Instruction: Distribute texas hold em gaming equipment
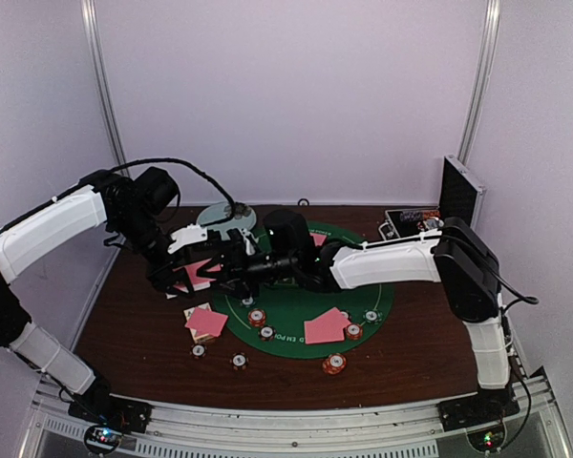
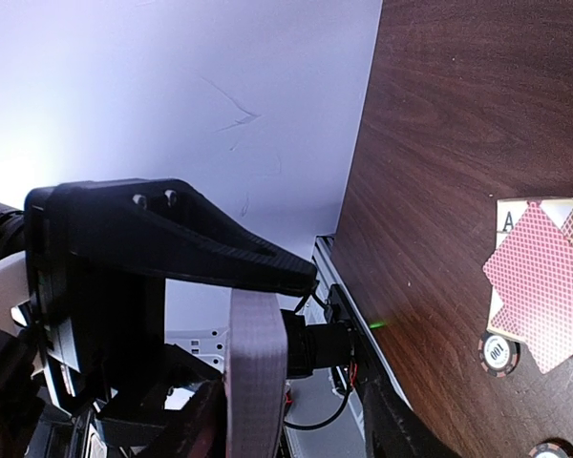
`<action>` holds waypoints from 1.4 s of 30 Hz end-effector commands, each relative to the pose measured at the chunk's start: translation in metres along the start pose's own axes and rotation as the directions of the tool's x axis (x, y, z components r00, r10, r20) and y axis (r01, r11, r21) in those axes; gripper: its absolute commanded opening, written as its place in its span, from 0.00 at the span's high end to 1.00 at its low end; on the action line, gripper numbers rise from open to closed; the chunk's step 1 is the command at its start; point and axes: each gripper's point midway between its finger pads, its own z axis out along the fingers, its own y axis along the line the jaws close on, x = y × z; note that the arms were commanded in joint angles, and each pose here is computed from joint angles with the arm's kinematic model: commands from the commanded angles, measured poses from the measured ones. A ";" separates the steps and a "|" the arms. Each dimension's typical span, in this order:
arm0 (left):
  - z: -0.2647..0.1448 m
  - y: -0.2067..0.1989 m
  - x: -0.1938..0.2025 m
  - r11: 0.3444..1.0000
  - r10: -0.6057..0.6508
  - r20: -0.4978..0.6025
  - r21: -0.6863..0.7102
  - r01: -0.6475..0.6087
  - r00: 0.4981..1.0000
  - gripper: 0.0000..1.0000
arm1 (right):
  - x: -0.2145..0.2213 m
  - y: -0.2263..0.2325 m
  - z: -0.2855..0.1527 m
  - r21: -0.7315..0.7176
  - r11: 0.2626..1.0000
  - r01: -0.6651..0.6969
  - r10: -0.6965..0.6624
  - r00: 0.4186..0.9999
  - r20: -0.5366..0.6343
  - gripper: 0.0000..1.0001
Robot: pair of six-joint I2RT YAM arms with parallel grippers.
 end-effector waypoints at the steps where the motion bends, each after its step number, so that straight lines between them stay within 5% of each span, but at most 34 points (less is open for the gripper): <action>1: -0.014 -0.003 -0.009 0.999 0.032 0.054 -0.020 -0.031 0.998 1.00 | 0.000 -0.013 -0.012 0.064 0.998 -0.014 0.014 1.000 0.001 0.51; 21: -0.013 -0.003 -0.007 0.999 0.033 0.042 -0.022 -0.032 0.999 1.00 | 0.000 0.017 -0.041 0.041 0.999 0.016 -0.016 1.000 0.009 0.90; 28: -0.013 -0.003 -0.007 0.999 0.035 0.041 -0.021 -0.034 0.999 1.00 | -0.001 0.018 -0.057 0.073 0.997 0.030 -0.030 1.000 0.004 0.94; 36: -0.015 -0.002 -0.006 0.999 0.037 0.035 -0.029 -0.036 0.999 1.00 | -0.013 0.007 -0.097 0.228 0.968 0.102 -0.103 0.995 -0.007 1.00; 42: -0.015 0.000 -0.006 0.999 0.032 0.028 -0.038 -0.031 0.999 1.00 | -0.028 -0.018 -0.137 0.529 0.802 0.276 -0.270 0.959 -0.090 1.00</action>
